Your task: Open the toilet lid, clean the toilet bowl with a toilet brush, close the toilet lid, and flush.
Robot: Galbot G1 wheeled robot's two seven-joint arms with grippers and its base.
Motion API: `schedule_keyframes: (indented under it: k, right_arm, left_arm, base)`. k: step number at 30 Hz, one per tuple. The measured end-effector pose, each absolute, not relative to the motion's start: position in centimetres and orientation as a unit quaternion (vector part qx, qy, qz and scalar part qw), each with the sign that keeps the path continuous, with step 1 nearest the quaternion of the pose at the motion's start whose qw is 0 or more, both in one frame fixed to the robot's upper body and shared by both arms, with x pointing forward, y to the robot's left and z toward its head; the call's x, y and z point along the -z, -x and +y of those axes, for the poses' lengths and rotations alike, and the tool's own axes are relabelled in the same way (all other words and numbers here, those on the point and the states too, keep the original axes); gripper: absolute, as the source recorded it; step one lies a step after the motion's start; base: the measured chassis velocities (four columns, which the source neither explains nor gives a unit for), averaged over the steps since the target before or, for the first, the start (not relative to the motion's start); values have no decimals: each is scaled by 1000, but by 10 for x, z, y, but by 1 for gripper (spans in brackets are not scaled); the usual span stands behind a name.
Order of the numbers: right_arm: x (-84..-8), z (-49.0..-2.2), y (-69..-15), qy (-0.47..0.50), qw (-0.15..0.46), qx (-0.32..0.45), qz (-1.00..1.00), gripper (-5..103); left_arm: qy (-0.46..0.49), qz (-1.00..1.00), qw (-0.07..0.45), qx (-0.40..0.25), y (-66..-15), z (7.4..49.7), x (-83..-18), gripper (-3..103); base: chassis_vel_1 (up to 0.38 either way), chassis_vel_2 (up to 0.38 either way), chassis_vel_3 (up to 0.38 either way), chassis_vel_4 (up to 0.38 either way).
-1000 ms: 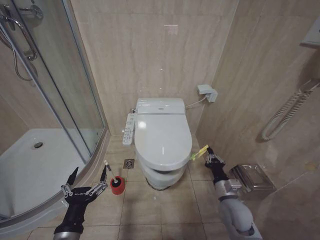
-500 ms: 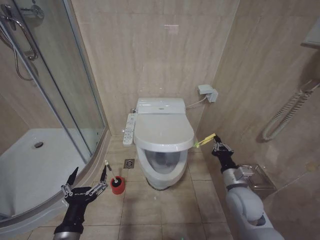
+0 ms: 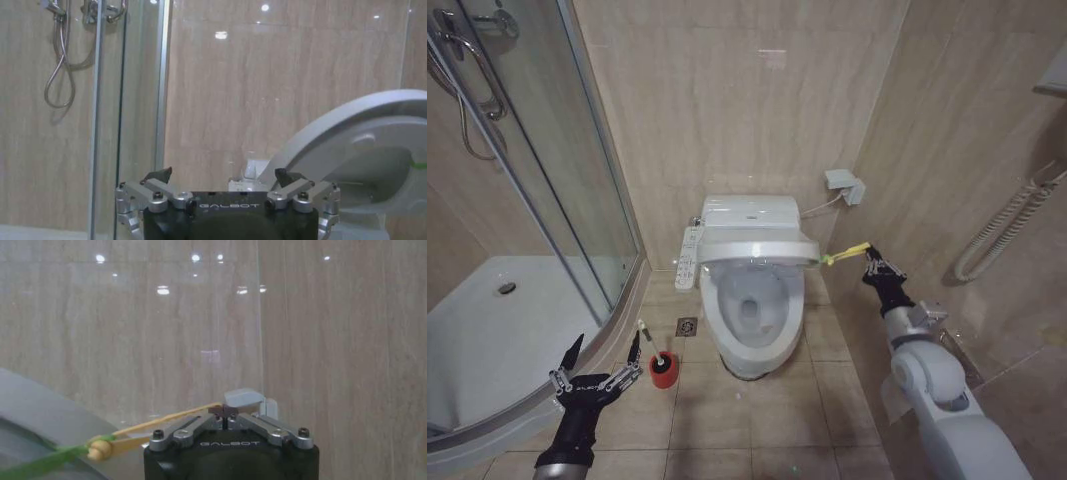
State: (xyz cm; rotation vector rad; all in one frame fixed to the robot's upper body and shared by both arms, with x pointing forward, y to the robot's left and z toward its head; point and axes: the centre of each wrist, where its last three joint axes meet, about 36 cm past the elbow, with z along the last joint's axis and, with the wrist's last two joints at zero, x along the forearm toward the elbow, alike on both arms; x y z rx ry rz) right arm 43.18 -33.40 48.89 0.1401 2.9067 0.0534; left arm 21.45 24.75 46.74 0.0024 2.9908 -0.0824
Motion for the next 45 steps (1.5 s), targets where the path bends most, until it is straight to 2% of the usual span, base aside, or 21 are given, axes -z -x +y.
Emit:
schedule_keyframes:
  k: [14, 25, 45]
  right_arm:
    - [-495, -355, -507, -71, 113, -25, 991, 0]
    - [-520, -332, -561, -69, 124, -41, 989, 0]
    - [-555, -286, -596, -64, 116, -39, 990, 0]
  left_arm:
    - [-1, 997, 75, 27, -215, 248, -467, 100]
    - [-1, 997, 75, 27, -215, 248, -467, 100]
    - [-1, 997, 75, 27, -215, 248, -467, 100]
  base:
    - [0, 0, 0, 0]
    - [0, 0, 0, 0]
    - [0, 0, 0, 0]
